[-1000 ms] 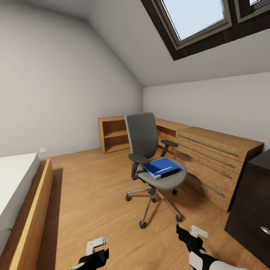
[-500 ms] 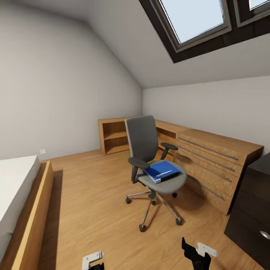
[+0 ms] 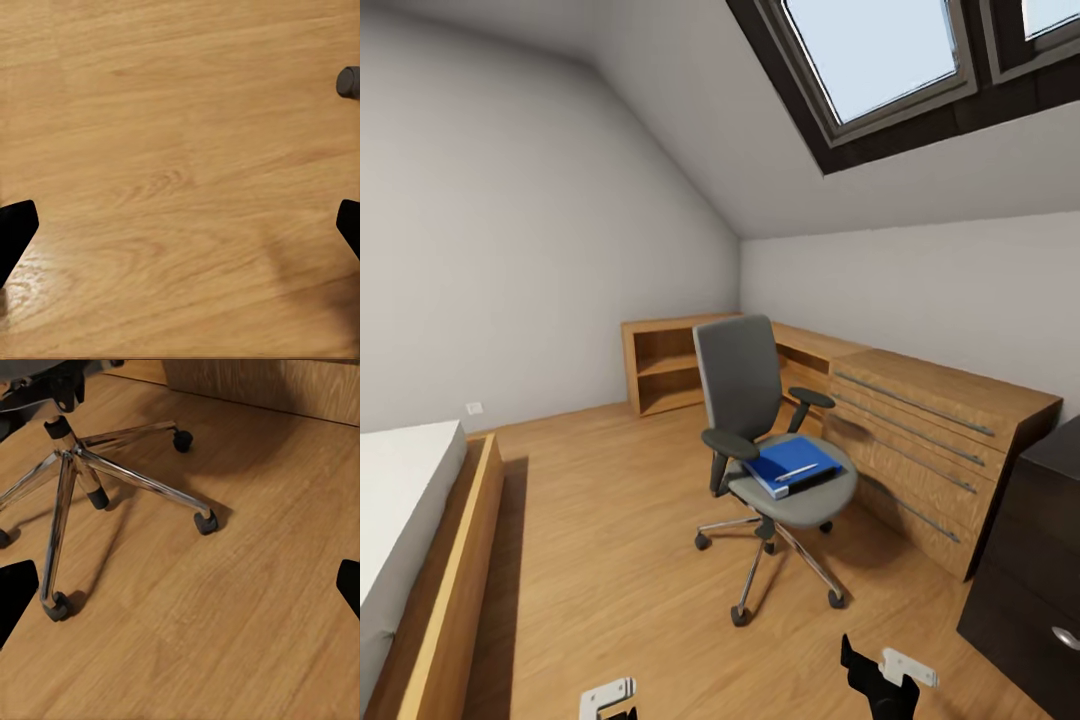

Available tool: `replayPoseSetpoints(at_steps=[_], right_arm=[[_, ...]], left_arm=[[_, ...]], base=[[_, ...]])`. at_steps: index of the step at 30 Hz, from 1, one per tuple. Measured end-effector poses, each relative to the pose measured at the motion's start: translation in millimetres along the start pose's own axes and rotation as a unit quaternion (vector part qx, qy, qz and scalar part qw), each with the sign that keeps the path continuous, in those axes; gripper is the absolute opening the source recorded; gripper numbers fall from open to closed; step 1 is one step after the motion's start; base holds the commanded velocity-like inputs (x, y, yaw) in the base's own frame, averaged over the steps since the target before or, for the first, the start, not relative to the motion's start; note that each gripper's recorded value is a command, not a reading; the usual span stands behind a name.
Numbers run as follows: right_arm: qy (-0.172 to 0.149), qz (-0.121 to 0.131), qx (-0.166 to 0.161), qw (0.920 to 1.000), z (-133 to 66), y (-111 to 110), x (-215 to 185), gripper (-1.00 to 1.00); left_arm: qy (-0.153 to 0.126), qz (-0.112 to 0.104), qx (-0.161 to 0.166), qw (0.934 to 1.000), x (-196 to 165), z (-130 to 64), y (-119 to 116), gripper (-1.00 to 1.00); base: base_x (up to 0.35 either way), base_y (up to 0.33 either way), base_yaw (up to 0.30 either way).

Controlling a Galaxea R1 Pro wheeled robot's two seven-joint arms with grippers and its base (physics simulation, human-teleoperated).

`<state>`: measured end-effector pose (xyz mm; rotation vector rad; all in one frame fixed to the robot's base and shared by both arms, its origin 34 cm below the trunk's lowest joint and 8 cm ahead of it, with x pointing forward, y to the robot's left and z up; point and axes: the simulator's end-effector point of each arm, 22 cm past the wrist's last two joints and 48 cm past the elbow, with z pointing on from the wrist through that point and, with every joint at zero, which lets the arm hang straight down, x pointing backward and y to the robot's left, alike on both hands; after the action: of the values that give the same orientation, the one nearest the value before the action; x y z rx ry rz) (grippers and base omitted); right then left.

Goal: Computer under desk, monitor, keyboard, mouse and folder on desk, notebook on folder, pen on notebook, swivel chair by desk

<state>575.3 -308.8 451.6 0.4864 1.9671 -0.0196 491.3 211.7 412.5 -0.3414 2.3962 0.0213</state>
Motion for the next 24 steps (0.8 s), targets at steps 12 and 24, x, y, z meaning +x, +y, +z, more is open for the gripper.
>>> replayPoseSetpoints(at_steps=[12,24], right_arm=[[0.002,0.001,0.002,1.0000,-6.9,6.3,-21.9,1.00],[0.009,0.000,0.004,1.0000,-13.5,10.5,-39.1,1.00]], left_arm=[[0.014,0.022,0.006,0.9996,-3.3,-16.1,-10.0,1.00],[0.030,0.027,0.001,0.9992,-8.1,-29.8,-8.3,1.00]], base=[[0.000,0.000,-0.056],[0.000,0.000,-0.146]])
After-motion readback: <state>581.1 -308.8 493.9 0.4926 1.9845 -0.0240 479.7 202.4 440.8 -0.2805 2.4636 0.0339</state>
